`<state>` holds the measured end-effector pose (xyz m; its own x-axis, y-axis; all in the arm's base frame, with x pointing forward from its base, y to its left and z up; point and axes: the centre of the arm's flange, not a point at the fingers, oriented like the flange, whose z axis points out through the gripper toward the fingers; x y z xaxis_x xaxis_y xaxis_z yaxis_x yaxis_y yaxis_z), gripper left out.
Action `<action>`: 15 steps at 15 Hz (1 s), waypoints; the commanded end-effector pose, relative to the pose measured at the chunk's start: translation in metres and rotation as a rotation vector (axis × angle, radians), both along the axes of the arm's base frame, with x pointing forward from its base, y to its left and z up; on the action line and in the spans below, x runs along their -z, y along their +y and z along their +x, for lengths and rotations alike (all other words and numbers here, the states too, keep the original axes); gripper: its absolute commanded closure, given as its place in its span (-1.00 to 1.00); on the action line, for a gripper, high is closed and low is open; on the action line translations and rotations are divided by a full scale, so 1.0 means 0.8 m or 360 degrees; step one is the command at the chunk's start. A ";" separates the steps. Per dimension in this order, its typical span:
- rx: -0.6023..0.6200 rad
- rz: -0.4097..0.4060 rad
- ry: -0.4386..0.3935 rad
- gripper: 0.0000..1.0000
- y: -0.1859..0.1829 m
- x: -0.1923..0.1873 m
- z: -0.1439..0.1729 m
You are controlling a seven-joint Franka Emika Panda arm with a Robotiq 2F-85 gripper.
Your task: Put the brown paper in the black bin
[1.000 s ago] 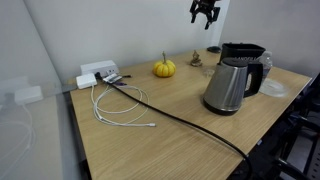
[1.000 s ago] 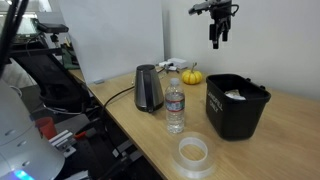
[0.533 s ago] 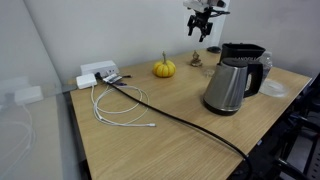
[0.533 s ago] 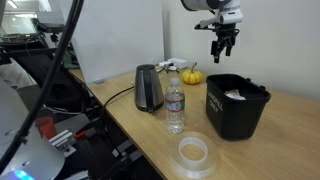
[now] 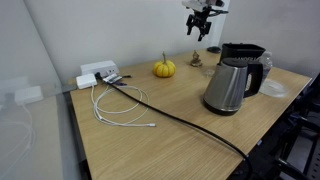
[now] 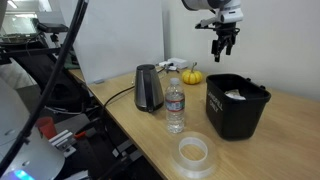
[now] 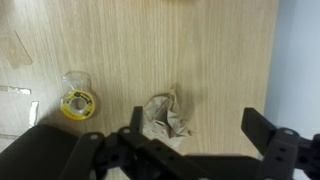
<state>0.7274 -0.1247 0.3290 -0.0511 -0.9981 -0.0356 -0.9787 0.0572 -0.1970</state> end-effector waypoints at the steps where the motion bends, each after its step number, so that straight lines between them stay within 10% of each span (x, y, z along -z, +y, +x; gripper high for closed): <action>1: 0.0121 -0.0036 -0.0006 -1.00 -0.009 0.011 0.009; 15: 0.0663 0.0047 0.0146 -1.00 -0.094 0.135 0.075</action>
